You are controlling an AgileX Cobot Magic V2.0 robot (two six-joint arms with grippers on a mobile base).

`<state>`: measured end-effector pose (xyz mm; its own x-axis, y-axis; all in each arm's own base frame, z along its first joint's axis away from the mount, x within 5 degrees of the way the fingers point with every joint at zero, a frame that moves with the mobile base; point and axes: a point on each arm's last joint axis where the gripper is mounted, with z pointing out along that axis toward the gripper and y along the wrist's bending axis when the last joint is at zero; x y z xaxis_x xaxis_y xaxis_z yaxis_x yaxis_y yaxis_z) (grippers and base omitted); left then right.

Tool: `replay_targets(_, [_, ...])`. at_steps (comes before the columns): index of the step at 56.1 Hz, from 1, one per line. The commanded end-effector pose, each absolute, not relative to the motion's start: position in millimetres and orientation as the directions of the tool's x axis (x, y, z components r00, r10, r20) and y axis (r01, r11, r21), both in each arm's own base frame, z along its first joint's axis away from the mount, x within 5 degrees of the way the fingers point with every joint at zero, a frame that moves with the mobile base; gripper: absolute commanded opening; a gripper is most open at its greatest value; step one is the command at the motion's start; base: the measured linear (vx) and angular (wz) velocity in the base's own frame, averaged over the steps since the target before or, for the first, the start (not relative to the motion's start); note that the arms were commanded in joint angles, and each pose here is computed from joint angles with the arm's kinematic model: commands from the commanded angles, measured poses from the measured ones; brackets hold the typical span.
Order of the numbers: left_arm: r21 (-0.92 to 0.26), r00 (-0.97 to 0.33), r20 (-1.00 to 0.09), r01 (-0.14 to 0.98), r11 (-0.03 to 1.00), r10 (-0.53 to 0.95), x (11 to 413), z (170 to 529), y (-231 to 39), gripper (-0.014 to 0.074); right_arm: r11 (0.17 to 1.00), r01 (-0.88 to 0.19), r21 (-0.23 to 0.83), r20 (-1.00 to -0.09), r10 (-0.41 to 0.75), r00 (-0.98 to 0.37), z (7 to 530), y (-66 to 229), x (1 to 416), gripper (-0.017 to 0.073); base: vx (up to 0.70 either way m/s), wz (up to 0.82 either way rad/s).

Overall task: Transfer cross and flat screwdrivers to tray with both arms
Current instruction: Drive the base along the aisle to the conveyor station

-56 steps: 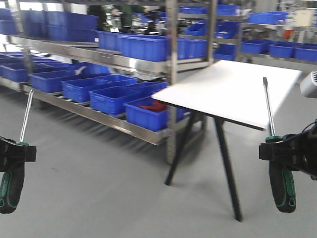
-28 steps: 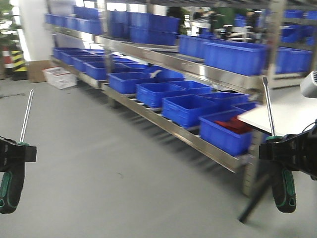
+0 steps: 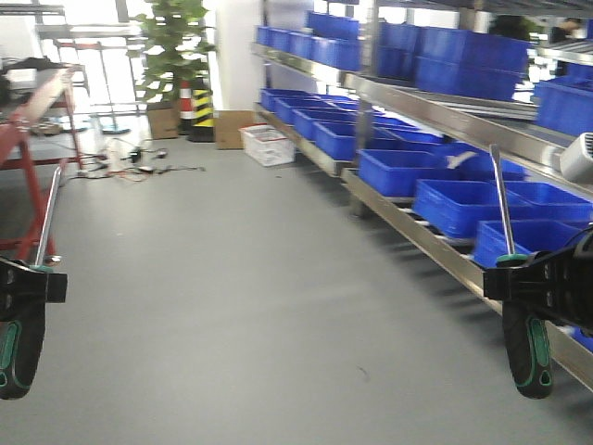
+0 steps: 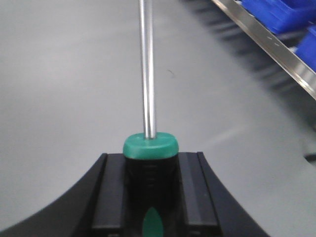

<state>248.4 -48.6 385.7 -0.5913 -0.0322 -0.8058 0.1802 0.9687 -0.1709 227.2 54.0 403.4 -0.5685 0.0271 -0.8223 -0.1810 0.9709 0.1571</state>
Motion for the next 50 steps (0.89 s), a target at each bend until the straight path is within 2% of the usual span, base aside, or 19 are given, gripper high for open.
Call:
replay_targets(1, [-0.19,-0.477,-0.875,0.19,0.963,-0.079,243.7,410.5,-48.8,-0.0001,0.968,-0.199,0.155,-0.891,0.049,-0.452,424.3,52.8,224.1,-0.0009,0.53,0.56])
replay_targets(23, [-0.19,-0.478,-0.875,0.19,0.963,-0.079,243.9,410.3,-48.8,-0.0001,0.968,-0.199,0.155,-0.891,0.049,-0.452,424.3,52.8,224.1,-0.0009,0.55,0.43])
replay_targets(50, [-0.19,-0.478,-0.875,0.19,0.963,-0.079,243.9,410.3,-48.8,-0.0001,0.968,-0.199,0.155,-0.891,0.049,-0.452,424.3,52.8,224.1,-0.0009,0.54,0.21])
